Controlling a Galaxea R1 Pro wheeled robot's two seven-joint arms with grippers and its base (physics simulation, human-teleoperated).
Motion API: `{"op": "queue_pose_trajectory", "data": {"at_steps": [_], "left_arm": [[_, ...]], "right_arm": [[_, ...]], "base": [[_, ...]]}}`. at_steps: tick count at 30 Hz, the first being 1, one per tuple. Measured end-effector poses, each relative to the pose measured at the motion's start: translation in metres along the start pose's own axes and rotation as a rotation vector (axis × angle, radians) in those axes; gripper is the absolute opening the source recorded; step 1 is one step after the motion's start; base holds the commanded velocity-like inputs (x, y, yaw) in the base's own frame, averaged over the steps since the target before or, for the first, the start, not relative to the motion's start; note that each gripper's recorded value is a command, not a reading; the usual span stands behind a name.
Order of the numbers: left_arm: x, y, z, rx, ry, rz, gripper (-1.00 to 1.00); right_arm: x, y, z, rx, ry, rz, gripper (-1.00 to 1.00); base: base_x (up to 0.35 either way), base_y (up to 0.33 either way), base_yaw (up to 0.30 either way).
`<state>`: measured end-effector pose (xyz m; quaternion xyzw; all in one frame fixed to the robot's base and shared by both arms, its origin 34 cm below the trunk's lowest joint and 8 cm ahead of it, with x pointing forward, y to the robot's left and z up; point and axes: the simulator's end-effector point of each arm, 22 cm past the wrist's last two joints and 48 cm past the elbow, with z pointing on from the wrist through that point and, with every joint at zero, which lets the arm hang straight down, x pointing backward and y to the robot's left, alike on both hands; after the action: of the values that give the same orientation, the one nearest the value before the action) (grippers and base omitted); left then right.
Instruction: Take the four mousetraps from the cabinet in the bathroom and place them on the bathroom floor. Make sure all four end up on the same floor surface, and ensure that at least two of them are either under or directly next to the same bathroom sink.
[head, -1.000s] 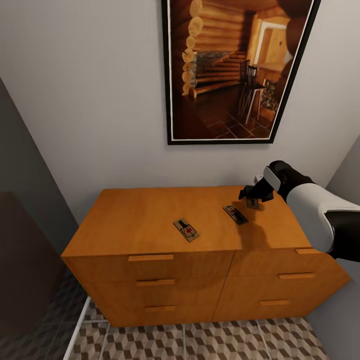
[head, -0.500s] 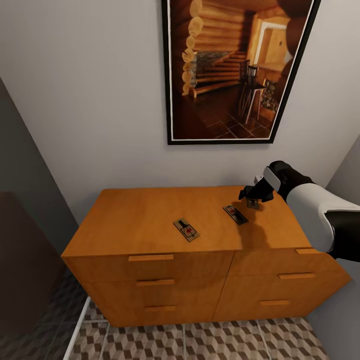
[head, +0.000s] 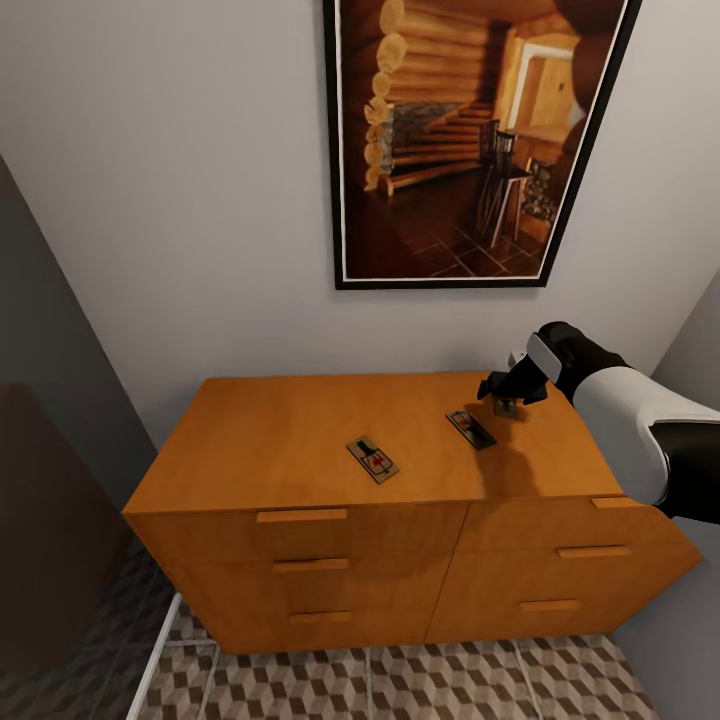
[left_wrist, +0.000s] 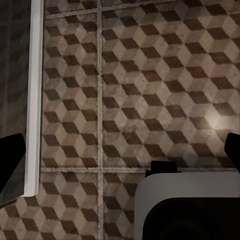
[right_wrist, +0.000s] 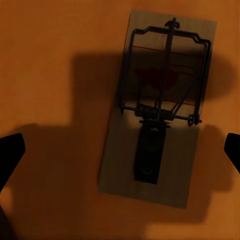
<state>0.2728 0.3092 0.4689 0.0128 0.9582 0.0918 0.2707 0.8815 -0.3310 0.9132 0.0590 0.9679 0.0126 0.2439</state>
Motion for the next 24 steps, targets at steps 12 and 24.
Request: {"op": "queue_pose_trajectory", "data": {"at_steps": [12, 24], "left_arm": [[0.0, 0.0, 0.0, 0.001, 0.0, 0.0, 1.0], [0.0, -0.001, 0.0, 0.002, 0.0, 0.0, 1.0]], "right_arm": [[0.0, -0.008, 0.0, 0.008, -0.001, 0.007, 1.0], [-0.001, -0.021, -0.002, 0.02, -0.003, 0.02, 1.0]], "base": [[0.0, 0.0, 0.0], [0.0, 0.0, 0.0]]}}
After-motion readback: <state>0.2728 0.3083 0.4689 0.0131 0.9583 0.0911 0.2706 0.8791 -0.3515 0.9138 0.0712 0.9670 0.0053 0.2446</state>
